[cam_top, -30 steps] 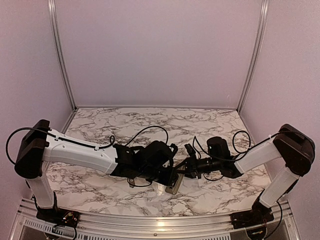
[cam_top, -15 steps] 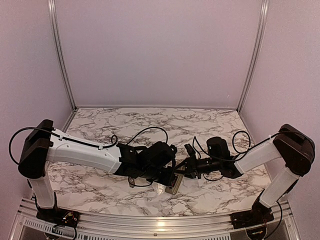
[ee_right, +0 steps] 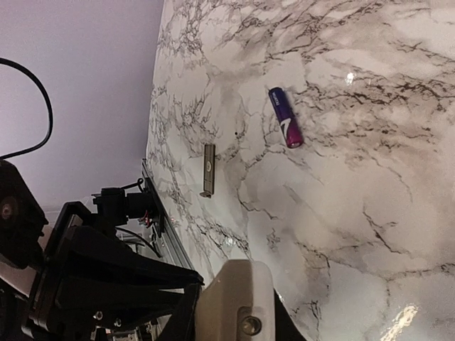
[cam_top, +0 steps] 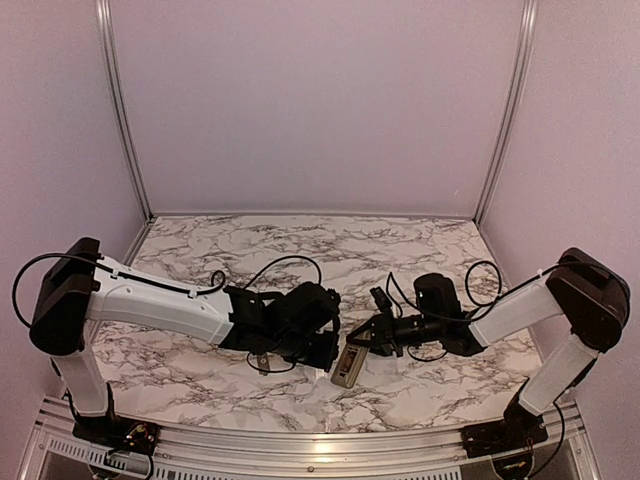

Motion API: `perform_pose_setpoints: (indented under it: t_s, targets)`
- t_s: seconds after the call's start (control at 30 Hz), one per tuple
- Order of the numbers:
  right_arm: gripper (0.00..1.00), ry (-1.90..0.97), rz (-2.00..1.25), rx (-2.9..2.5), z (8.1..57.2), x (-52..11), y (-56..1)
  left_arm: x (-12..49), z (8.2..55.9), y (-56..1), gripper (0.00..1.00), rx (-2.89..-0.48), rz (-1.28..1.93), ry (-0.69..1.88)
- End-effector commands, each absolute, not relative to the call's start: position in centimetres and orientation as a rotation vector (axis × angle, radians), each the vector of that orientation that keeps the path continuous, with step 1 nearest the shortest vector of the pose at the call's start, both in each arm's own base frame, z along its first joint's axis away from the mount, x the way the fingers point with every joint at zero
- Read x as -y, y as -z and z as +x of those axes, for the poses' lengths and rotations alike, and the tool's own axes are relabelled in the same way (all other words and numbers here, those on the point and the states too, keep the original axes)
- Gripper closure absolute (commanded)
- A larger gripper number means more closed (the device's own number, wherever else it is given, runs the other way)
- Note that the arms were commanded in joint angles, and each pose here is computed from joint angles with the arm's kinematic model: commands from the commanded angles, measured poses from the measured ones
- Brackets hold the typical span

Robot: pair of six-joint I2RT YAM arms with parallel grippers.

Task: Load the batteries into the remote control
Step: Pick up the battery from the battery compartment, then place the battery at the center of the board.

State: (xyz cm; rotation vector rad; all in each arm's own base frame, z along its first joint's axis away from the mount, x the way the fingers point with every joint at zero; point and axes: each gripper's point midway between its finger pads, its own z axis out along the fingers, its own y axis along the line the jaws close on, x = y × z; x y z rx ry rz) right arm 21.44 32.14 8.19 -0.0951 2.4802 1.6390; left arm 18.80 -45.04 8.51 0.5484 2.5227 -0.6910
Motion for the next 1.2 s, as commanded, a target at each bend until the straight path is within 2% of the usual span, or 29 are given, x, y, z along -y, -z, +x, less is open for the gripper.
perform_pose_setpoints:
  t_s: [0.0, 0.17, 0.3, 0.5, 0.7, 1.17]
  targets:
    - [1.0, -1.593, -0.084, -2.46, 22.8, -31.2, -8.0, 41.7, 20.2, -9.9, 1.0, -2.525, 0.341, 0.725]
    - [1.0, -1.567, -0.066, -2.458, 23.3, -30.2, -7.6, 38.3, 21.7, -11.3, 1.0, -2.492, -0.042, 0.809]
    - [1.0, -1.56, -0.067, -2.452, 23.5, -30.1, -7.7, 36.1, 23.1, -10.6, 1.0, -2.523, -0.353, 0.653]
    - [1.0, -1.551, -0.075, -2.449, 23.6, -29.9, -8.0, 35.2, 23.3, -8.5, 1.0, -2.575, -0.605, 0.549]
    - [1.0, -1.531, -0.085, -2.443, 23.7, -29.6, -8.2, 34.7, 23.2, -6.2, 1.0, -2.601, -0.758, 0.537]
    - [1.0, -1.533, -0.098, -2.443, 23.4, -29.6, -8.1, 36.0, 22.1, -0.8, 1.0, -2.747, -0.889, 0.523]
